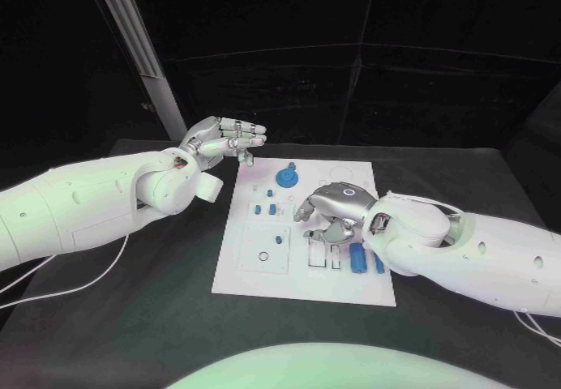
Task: Assemble the parts on the task board
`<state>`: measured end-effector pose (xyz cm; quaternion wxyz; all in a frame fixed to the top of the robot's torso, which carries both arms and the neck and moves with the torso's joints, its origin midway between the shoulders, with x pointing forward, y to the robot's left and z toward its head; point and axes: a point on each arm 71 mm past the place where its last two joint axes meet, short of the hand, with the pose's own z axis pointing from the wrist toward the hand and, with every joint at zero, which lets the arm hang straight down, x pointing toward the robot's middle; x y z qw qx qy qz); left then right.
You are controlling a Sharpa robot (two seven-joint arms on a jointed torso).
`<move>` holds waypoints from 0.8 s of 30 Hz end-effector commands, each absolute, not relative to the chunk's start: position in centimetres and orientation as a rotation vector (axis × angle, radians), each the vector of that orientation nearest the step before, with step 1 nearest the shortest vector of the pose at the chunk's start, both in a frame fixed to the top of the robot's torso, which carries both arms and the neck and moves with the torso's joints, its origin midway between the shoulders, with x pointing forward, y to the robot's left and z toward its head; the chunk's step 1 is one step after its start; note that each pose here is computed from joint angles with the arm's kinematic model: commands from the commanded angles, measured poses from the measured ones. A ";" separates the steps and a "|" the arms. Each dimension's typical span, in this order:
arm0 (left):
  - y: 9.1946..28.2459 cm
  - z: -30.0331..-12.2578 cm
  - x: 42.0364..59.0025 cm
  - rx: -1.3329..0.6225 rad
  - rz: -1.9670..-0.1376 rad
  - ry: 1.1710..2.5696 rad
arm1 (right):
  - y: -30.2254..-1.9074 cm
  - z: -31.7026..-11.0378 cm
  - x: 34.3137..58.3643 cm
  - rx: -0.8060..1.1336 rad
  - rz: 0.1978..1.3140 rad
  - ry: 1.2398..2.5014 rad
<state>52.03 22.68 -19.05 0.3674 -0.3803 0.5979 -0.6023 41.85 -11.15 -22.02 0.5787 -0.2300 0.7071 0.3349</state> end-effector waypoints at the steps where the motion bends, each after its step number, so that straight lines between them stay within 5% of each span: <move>1: 22.7 -18.9 52.0 -0.977 -1.562 1.536 | -12.6 -20.8 42.6 -0.455 0.761 1.626; 11: 22.6 -19.0 52.0 -0.977 -1.563 1.538 | -16.0 -19.7 44.2 -0.431 0.625 1.617; 24: 22.6 -19.0 52.0 -0.978 -1.563 1.543 | -16.6 -20.5 44.9 -0.474 0.547 1.711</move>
